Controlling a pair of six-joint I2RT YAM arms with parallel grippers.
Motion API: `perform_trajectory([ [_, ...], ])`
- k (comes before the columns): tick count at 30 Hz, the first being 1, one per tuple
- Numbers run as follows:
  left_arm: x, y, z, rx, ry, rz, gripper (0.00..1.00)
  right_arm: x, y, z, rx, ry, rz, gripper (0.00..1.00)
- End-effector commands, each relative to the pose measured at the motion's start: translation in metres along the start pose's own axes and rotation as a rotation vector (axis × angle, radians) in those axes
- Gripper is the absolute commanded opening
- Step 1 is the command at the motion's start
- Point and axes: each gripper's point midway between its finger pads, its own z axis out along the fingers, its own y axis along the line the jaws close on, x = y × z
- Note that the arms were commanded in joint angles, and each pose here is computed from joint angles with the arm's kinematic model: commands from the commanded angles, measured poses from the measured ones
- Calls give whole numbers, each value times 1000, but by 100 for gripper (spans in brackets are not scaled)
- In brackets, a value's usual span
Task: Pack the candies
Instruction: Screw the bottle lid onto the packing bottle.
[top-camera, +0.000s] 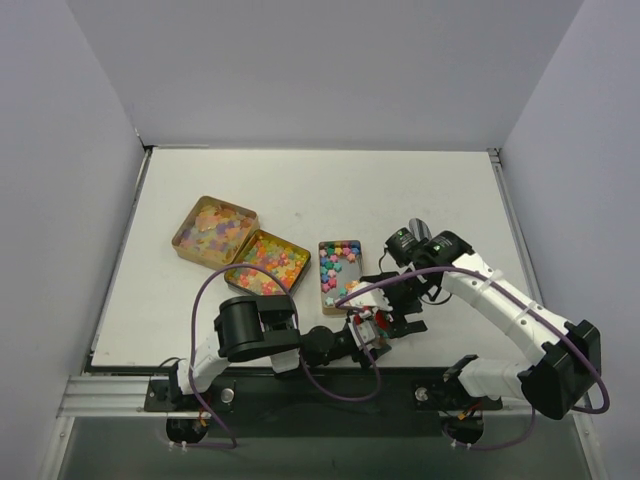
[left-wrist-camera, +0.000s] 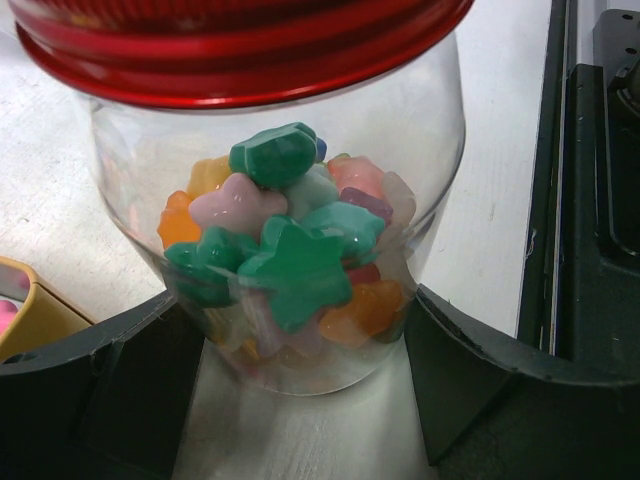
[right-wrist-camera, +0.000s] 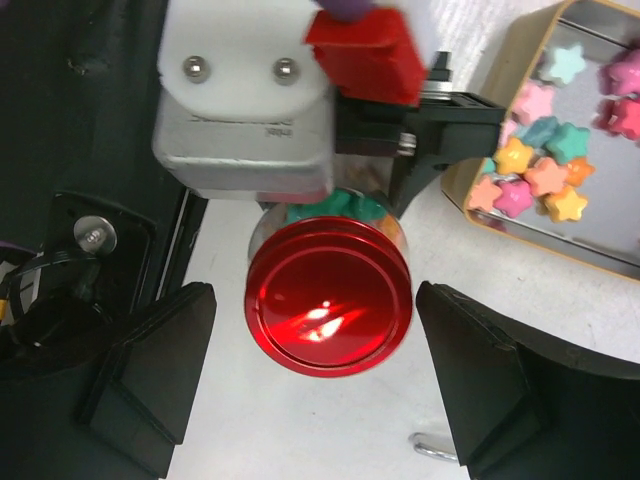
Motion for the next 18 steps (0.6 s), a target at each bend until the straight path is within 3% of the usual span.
perform_trajectory([
  [1,13,14,-6,-35,3,-2,0,3,23,7,-76,9,-56,87],
  [8,14,13,-6,-33,7,-29,0,10,22,10,-92,35,-26,77],
  [14,14,13,-6,-32,8,-29,0,12,24,8,-77,37,31,76],
  [18,16,12,-6,-27,13,-29,0,12,23,10,-74,42,112,63],
])
